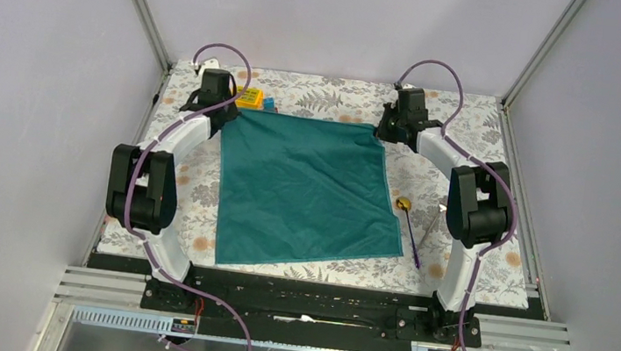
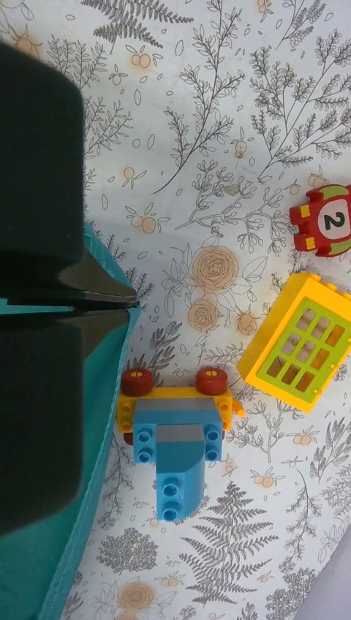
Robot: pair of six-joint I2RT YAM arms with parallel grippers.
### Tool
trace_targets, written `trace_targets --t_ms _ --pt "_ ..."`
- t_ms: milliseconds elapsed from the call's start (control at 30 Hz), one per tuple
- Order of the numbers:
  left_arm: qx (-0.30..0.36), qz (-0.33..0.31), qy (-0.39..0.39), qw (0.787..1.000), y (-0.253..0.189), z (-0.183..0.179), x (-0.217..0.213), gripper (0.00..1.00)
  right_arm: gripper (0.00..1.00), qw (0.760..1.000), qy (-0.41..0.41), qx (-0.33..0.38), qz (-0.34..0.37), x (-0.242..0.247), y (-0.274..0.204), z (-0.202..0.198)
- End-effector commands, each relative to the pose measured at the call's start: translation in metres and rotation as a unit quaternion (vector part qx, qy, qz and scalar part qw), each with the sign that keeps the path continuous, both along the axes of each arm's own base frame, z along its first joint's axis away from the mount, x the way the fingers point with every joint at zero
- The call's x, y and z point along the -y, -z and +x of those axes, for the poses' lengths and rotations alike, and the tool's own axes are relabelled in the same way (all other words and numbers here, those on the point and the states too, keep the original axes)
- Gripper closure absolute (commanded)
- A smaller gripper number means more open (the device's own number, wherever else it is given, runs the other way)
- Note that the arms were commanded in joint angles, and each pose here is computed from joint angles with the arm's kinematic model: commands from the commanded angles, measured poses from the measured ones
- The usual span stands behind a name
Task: Fold the napkin into a case and place the utensils inside
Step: Flatten out the crumpled napkin at the center of the board.
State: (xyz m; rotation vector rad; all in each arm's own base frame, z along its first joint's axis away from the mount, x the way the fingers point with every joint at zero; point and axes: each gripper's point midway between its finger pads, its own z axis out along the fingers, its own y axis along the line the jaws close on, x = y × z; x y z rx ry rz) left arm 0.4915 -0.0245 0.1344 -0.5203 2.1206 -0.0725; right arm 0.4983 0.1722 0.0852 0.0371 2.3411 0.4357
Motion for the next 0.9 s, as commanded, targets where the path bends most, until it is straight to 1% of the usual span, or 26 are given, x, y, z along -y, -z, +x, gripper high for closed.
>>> trace_targets --t_ms 0,167,333,533,733,867 --pt "0.031 -0.002 0.0 1.0 -0.04 0.017 -0.007 1.0 1.0 1.0 -0.018 0.017 0.016 -0.006 -0.031 0.008" --pt "0.028 -0.005 -0.022 0.999 -0.044 0.018 -0.029 1.0 1.0 0.999 -0.013 0.011 0.043 -0.012 -0.035 0.005" --pt "0.018 -0.016 -0.023 0.999 -0.037 0.019 -0.032 1.0 1.0 0.998 -0.015 0.014 0.056 -0.018 -0.038 0.015" --pt "-0.026 -0.028 -0.041 0.998 -0.008 0.015 -0.035 1.0 1.0 0.997 -0.027 0.01 0.067 -0.028 -0.033 0.03" --pt "-0.061 -0.048 -0.05 0.996 0.021 0.011 -0.031 1.0 1.0 0.998 -0.037 0.006 0.057 -0.031 -0.025 0.042" --pt "-0.076 -0.051 -0.057 0.994 0.032 0.013 -0.031 1.0 1.0 0.998 -0.038 0.005 0.048 -0.031 -0.017 0.05"
